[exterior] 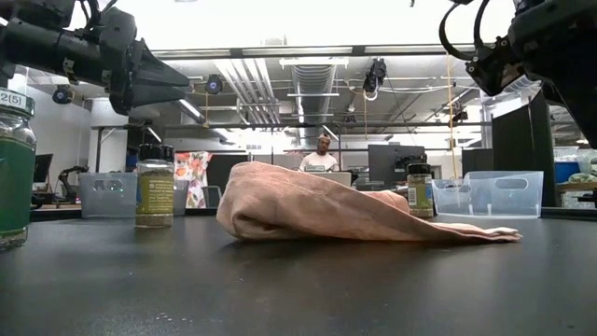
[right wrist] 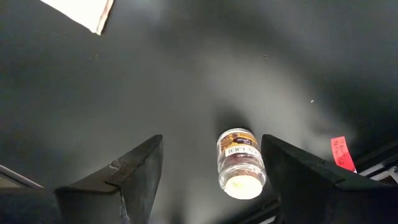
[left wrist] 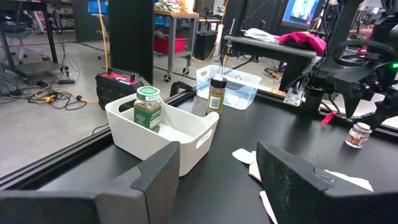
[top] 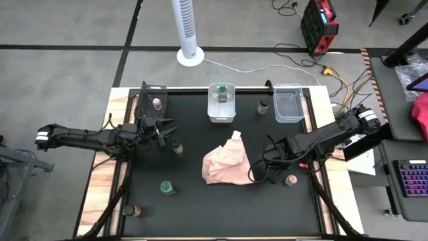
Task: Sort spices by type
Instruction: Put the left black spice bottle into the transparent bin
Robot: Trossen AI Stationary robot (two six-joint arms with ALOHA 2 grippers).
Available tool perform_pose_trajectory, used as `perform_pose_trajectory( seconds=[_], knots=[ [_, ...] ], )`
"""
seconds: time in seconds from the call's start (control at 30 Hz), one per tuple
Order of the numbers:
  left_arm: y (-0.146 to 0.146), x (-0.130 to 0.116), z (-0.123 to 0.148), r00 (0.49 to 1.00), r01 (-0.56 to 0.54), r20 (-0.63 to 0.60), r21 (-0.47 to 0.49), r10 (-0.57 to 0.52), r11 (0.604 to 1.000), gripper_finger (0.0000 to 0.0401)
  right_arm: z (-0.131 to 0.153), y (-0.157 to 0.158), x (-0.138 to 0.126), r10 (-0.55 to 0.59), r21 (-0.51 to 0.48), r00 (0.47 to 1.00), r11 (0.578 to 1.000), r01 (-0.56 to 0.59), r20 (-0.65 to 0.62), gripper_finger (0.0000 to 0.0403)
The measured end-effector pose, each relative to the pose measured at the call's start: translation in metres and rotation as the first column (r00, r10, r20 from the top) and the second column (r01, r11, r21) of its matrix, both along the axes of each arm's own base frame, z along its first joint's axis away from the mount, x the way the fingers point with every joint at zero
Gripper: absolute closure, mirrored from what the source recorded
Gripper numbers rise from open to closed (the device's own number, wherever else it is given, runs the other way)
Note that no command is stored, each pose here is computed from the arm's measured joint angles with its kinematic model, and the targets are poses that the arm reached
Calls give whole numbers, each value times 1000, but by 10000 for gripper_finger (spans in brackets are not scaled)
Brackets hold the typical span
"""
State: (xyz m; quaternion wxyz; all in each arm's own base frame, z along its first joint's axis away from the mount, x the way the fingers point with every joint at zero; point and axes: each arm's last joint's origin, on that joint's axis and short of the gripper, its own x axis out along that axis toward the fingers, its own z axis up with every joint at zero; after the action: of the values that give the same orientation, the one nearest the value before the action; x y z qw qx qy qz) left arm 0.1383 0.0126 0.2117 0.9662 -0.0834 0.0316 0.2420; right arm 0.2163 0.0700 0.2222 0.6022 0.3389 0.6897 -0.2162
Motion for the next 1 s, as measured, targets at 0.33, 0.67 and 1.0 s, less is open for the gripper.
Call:
perform_pose_trajectory(
  seconds=[0.33,0.67,1.0],
  knots=[
    [0,0,0,1000,0,0,0,0,1000,204,0,0,0,0,-4,1000,1000,0,-3,154],
    [0,0,0,1000,0,0,0,0,1000,205,0,0,-1,28,-11,1000,1000,-28,2,145],
    [0,0,0,1000,-3,14,-26,3,1000,205,-1,-5,1,122,-155,991,981,-113,46,180]
  ],
)
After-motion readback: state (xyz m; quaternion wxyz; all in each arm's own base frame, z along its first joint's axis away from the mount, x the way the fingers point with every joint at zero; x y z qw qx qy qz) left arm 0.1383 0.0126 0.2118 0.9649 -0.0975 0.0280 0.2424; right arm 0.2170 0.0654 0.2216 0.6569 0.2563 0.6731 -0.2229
